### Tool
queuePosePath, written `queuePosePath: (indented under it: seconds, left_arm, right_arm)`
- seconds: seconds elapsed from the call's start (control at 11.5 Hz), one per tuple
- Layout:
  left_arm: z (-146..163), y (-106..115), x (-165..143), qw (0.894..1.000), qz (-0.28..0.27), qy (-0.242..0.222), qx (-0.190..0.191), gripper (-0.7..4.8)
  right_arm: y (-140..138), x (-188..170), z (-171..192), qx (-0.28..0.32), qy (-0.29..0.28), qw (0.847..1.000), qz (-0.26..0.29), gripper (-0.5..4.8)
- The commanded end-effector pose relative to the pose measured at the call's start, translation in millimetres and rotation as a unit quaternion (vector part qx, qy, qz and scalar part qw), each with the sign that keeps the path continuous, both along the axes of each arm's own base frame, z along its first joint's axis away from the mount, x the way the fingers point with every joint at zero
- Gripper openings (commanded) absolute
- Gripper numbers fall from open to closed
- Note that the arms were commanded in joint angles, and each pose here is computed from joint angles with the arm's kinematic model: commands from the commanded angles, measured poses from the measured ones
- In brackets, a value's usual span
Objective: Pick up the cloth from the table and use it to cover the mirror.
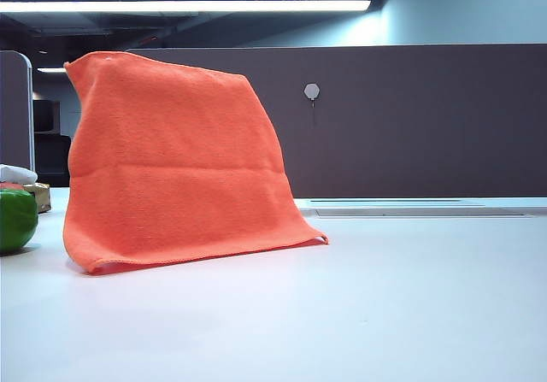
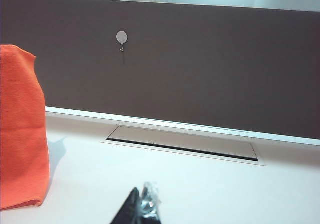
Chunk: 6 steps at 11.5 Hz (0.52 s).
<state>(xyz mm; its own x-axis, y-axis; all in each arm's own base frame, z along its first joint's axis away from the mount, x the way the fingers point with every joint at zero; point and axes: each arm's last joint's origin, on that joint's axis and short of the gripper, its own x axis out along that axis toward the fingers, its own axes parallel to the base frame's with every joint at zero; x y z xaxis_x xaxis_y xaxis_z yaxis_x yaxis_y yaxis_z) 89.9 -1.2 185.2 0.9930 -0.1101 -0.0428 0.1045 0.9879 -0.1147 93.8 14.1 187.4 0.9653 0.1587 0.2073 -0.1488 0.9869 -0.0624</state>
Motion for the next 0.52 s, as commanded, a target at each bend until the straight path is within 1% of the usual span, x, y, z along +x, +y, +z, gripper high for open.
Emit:
queuePosePath:
  seconds: [0.09,0.17,0.26,0.44,0.52]
  left_arm:
    - [-5,0,2,1.0,-0.001,-0.004,0.002,-0.07]
    - [-13,0,4,1.0,-0.001,0.008,0.015,-0.07]
    - [-13,0,4,1.0,-0.001,0.011,0.011,-0.07]
    - [-13,0,4,1.0,-0.001,0.01,0.012,-0.07]
    - [-13,0,4,1.0,-0.001,0.007,0.012,-0.07]
  right_arm:
    - [0,1,-3,0.003,0.001,1.0,-0.001,-0.05]
    - [0,2,-8,-0.042,0.021,0.999,-0.009,-0.05]
    - [-1,2,-10,-0.056,0.029,0.998,-0.018,-0.05]
    - [-12,3,-9,-0.036,0.03,0.997,-0.063,-0.05]
    - [-14,3,-9,-0.036,0.028,0.997,-0.059,-0.05]
